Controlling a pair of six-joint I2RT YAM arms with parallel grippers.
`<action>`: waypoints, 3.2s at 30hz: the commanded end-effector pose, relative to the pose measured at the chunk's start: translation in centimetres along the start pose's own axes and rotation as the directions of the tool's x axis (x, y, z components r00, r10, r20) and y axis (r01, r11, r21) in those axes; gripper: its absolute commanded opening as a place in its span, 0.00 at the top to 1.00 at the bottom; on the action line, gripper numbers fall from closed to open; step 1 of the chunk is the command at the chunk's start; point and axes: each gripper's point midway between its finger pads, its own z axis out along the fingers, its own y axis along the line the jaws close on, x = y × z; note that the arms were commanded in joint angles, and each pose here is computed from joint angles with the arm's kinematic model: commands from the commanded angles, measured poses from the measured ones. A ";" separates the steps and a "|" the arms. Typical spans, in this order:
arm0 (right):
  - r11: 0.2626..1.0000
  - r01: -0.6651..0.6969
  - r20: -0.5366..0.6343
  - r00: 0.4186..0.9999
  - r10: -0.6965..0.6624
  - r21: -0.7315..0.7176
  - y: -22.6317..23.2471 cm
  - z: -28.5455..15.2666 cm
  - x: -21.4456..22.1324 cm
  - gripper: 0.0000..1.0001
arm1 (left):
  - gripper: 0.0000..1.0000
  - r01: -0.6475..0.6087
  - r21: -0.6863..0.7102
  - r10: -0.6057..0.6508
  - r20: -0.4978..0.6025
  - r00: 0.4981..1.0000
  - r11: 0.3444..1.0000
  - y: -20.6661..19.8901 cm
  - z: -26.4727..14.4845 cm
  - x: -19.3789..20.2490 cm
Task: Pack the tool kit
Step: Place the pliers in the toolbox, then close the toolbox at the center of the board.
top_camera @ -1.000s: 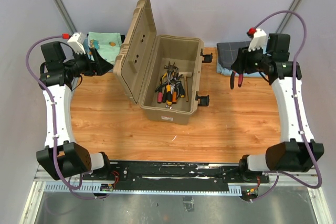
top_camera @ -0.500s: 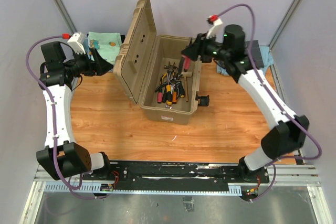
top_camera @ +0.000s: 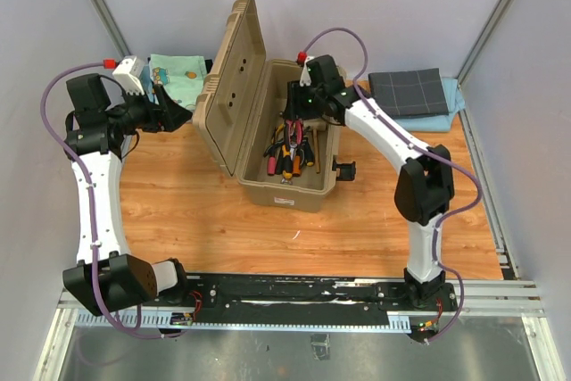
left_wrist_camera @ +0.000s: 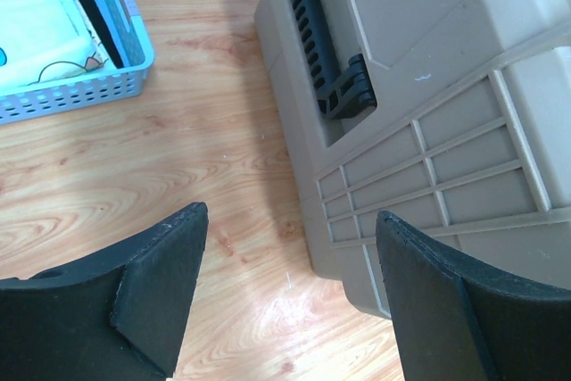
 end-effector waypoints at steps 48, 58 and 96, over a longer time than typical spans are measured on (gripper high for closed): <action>0.872 -0.324 0.288 0.931 0.225 0.367 -13.8 -14.2 -1.5 0.02 | 0.20 0.028 0.266 -0.012 -0.061 0.998 0.963 -1.1 10.9 -3.9; 0.840 -0.348 0.266 0.930 0.254 0.416 -16.1 -15.2 1.6 0.02 | 0.19 -0.052 0.419 0.087 -0.067 0.994 0.906 -8.7 12.2 -3.5; 0.873 -0.430 0.184 0.900 0.395 0.230 -17.5 -15.6 5.1 0.02 | 0.24 -0.051 0.140 0.082 -0.225 0.971 0.989 -19.5 24.3 4.7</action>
